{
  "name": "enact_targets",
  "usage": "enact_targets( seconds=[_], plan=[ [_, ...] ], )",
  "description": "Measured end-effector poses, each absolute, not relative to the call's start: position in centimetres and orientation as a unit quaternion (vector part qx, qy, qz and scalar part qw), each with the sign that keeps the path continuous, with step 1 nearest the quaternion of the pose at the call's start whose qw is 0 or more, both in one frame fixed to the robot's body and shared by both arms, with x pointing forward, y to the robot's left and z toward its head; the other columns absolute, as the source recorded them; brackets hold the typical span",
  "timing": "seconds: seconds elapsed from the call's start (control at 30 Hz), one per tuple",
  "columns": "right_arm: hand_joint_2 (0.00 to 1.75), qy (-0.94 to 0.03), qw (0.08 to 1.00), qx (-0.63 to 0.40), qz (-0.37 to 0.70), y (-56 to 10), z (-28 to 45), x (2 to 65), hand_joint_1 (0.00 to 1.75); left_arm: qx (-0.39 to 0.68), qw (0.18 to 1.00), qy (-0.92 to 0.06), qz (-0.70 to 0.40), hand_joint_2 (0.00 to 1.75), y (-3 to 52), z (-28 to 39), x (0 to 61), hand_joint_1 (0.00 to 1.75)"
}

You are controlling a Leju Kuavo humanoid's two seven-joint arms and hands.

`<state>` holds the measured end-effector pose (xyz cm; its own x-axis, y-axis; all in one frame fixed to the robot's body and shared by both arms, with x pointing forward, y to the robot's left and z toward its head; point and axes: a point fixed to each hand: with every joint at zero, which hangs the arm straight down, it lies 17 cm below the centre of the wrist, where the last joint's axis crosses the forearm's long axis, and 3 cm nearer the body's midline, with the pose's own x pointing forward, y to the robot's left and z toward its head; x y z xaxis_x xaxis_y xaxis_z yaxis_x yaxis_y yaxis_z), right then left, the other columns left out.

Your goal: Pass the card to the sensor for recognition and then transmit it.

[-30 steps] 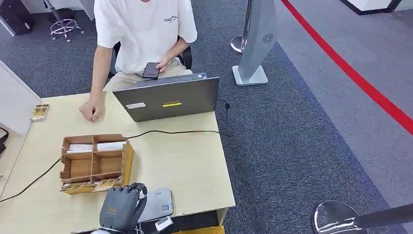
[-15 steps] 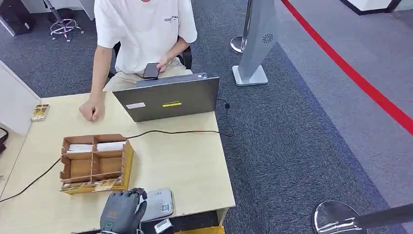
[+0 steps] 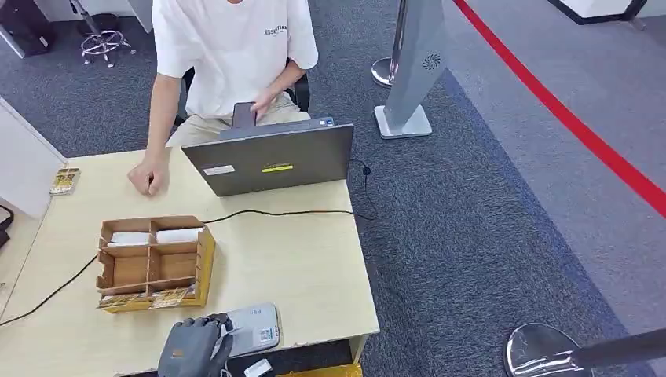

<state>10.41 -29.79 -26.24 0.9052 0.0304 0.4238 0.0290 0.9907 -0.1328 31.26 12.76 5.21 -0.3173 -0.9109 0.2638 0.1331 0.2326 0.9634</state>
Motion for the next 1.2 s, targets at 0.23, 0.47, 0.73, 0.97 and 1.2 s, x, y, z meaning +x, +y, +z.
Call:
enact_targets(
  seconds=[0.23,0.47,0.73,0.97,1.2],
  plan=[
    [1.75,-0.218,0.974,-0.069,0.002,-29.7,-26.3,10.4,0.0,0.317,0.502,-0.608,-0.527,1.75,13.1,5.0,31.3,1.75],
    [1.75,-0.218,0.973,-0.071,0.004,-29.7,-26.3,10.4,0.0,0.331,0.498,-0.604,-0.527,1.75,13.4,5.2,31.6,1.75],
    [1.75,-0.218,0.973,-0.07,0.006,-29.6,-26.3,10.4,0.0,0.374,0.469,-0.611,-0.517,1.75,14.0,8.7,33.7,1.75],
    [1.75,-0.216,0.974,-0.069,0.016,-29.4,-26.3,10.3,0.0,0.422,0.428,-0.633,-0.487,1.75,14.8,13.8,36.1,1.75],
    [1.75,-0.219,0.973,-0.072,0.021,-29.5,-26.4,10.5,0.0,0.515,0.349,-0.652,-0.432,1.75,18.0,24.2,42.0,1.75]
  ],
)
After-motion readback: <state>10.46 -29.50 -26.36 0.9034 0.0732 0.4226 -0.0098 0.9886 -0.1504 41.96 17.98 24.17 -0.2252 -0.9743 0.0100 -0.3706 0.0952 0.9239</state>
